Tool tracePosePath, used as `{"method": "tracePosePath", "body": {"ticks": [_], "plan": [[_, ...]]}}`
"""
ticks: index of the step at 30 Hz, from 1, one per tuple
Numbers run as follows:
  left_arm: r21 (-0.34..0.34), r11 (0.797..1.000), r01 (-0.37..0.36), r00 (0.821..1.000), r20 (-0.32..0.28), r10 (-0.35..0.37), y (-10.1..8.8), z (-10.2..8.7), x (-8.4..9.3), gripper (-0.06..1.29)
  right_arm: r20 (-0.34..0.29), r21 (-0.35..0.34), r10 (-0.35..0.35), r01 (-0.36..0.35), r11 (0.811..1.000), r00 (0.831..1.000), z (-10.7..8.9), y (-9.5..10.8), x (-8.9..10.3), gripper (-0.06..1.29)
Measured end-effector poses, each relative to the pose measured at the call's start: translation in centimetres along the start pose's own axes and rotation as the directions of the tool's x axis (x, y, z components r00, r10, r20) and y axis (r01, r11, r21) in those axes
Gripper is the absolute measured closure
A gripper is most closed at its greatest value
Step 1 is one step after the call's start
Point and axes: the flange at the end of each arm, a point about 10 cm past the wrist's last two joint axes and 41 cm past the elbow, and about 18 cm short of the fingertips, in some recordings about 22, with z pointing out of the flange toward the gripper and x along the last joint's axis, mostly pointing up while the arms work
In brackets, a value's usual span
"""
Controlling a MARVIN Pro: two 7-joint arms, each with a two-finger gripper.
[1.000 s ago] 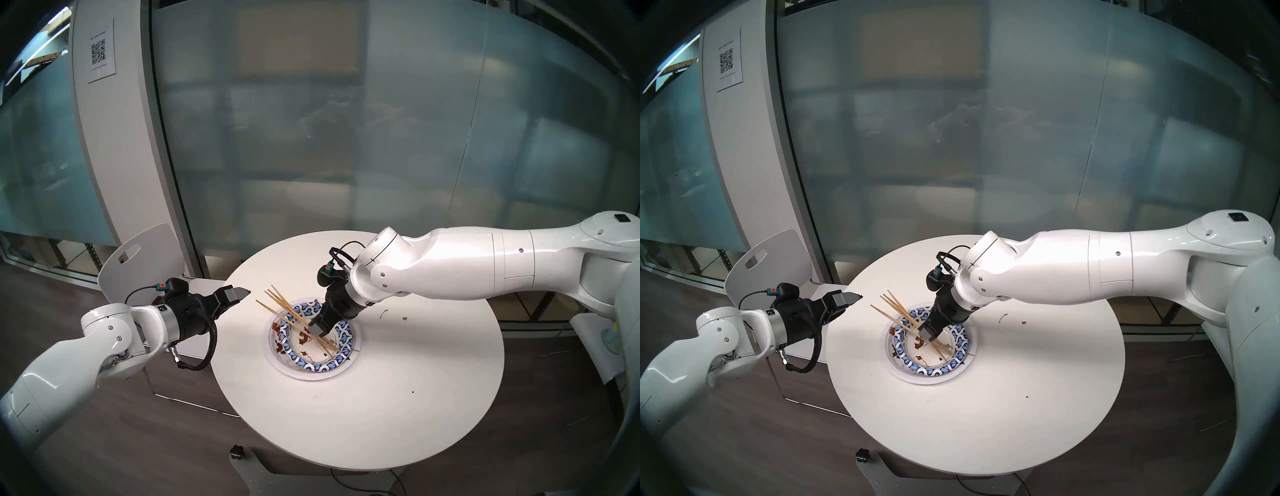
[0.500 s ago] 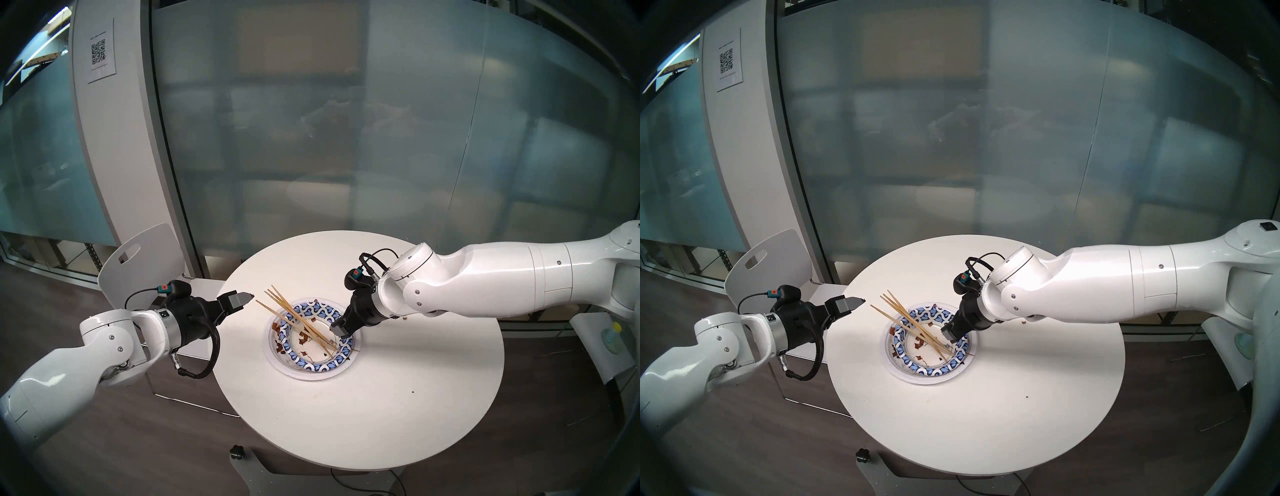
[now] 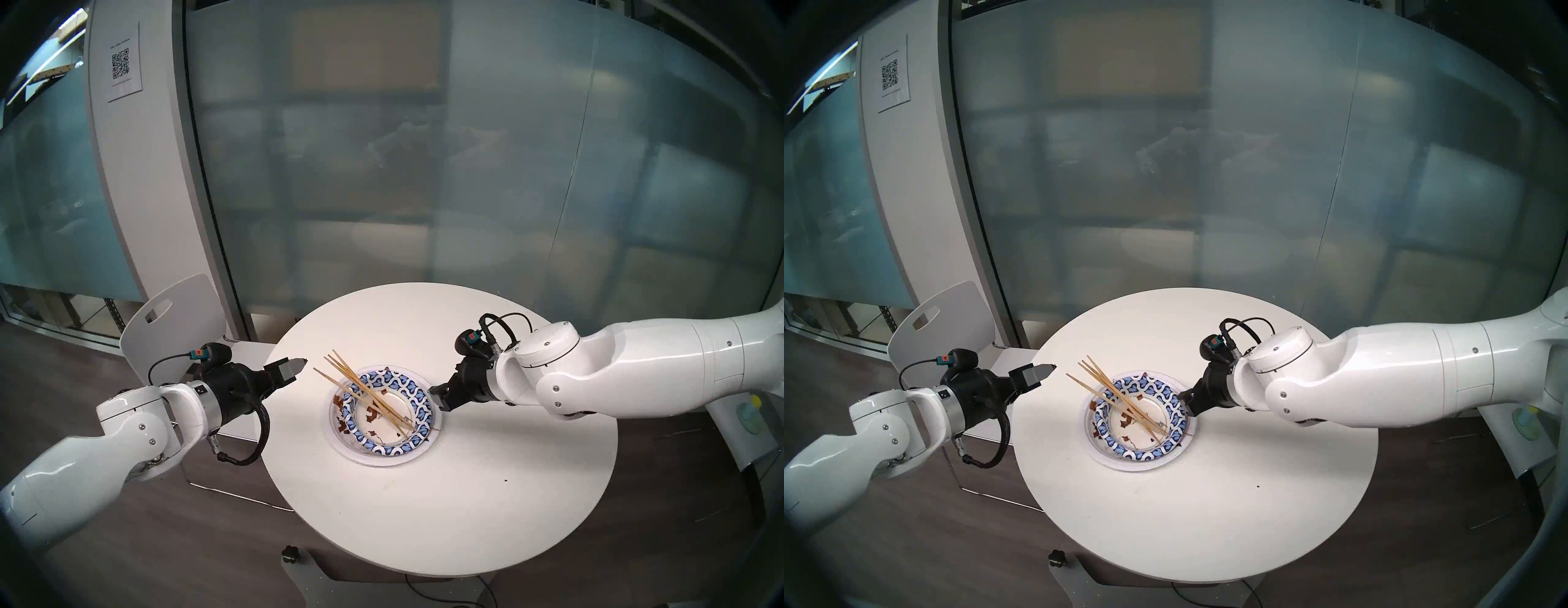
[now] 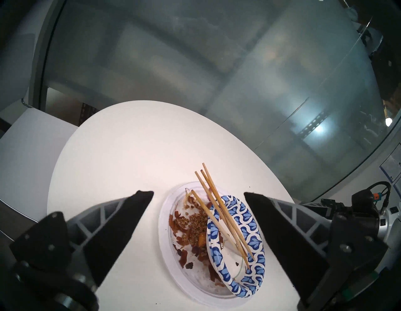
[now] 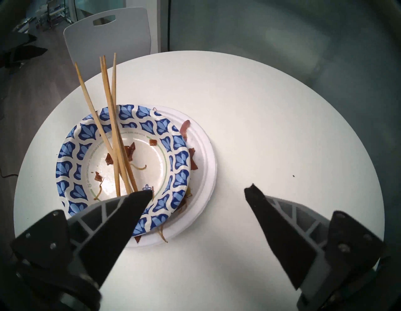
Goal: Stack the plates into one stack
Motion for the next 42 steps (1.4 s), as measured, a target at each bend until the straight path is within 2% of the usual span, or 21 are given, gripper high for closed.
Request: {"method": "tracePosePath", "body": {"ticks": [7, 13, 19, 30, 42], "plan": [[-0.012, 0.999, -0.035, 0.999, -0.030, 0.035, 0.3, -0.2, 0.0, 0.04, -0.060, -0.090, 0.043, -0.048, 0.995, 0.997, -1.9, 0.2, -1.7, 0.04], [-0.029, 0.998, -0.061, 0.997, -0.053, 0.060, 1.0, -0.4, 0.0, 0.04, -0.124, -0.169, 0.061, -0.082, 0.982, 0.990, -3.6, 0.4, -3.3, 0.04], [-0.036, 0.997, -0.072, 0.995, -0.065, 0.069, 1.3, -0.6, -0.1, 0.03, -0.154, -0.209, 0.071, -0.102, 0.973, 0.986, -4.5, 0.5, -4.1, 0.03], [-0.039, 0.997, -0.071, 0.995, -0.079, 0.068, 1.5, -0.6, 0.0, 0.03, -0.173, -0.228, 0.091, -0.129, 0.965, 0.981, -5.2, 0.8, -4.7, 0.04], [-0.041, 0.997, -0.059, 0.995, -0.088, 0.055, 1.7, -0.5, 0.2, 0.03, -0.185, -0.208, 0.097, -0.135, 0.969, 0.978, -5.2, 0.8, -4.7, 0.03]]}}
